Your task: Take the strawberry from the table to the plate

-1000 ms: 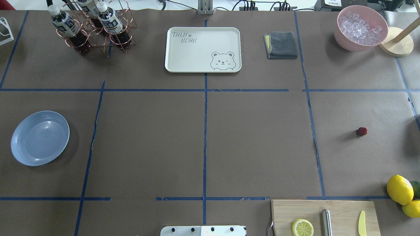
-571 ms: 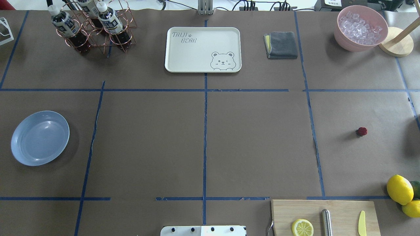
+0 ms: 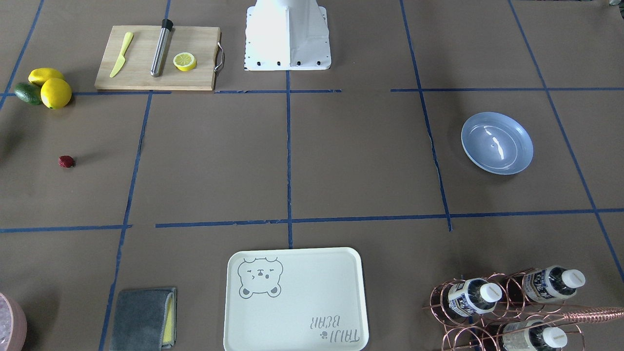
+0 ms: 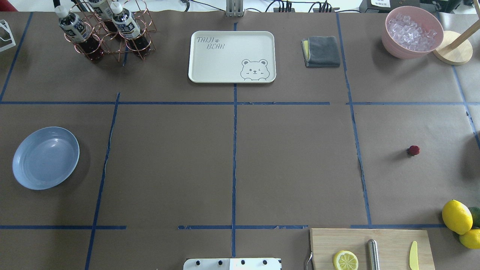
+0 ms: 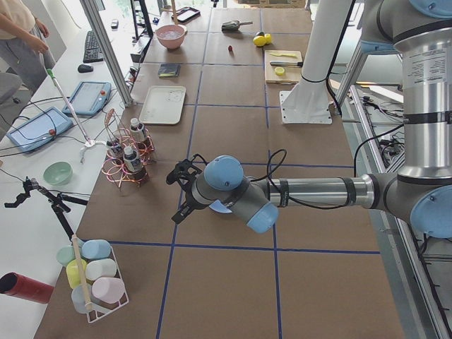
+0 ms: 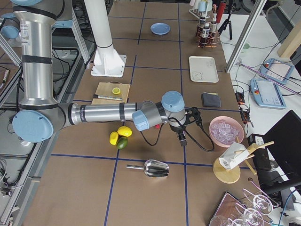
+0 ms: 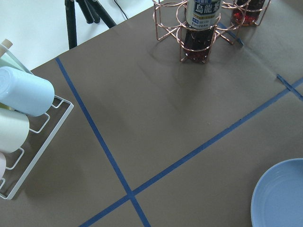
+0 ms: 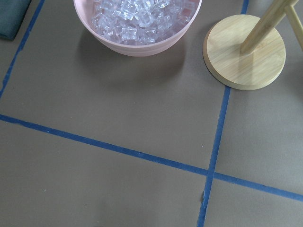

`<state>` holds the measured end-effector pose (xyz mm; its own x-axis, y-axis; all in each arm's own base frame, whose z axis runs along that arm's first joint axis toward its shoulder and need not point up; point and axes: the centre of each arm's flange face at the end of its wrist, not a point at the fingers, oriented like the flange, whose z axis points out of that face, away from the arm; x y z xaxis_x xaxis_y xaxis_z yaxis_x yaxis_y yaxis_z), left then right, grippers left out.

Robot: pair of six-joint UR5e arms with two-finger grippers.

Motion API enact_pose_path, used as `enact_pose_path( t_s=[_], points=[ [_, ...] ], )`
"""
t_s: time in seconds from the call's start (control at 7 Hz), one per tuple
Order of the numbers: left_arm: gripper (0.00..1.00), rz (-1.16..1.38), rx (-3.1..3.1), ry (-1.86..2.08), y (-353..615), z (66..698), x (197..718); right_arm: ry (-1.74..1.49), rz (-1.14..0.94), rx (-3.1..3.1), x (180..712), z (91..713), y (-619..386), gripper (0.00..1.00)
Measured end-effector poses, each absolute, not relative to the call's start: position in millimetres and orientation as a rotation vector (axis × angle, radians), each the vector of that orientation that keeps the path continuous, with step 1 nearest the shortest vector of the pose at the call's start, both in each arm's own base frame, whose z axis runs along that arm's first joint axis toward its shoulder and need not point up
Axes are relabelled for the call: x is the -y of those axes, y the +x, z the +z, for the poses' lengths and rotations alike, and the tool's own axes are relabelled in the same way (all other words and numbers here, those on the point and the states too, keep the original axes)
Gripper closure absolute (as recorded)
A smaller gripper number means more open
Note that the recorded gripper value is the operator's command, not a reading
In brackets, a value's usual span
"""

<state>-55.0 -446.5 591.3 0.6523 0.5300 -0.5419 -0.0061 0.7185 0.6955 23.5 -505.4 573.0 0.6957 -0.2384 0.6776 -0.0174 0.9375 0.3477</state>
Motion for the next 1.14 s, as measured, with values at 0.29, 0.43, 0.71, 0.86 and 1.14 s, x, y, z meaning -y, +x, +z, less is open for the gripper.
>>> enact_pose_path(
  t_s=[0.29,0.43,0.71,0.86,1.14],
  points=[
    [0.08,0.267,-0.887,0.624,-19,624,438,0.347,-0.103,0.804,511,564,22,0.0],
    [0.19,0.205,-0.89,0.554,2,639,439,0.346,-0.098,0.807,512,563,22,0.0],
    [0.21,0.107,-0.904,0.49,34,670,431,0.343,-0.096,0.811,512,563,22,0.0],
    [0.21,0.081,-0.936,0.471,61,682,424,0.342,-0.096,0.812,511,563,22,0.0],
    [0.21,0.056,-0.969,0.443,114,685,412,0.339,-0.095,0.813,509,565,22,0.0]
  ],
)
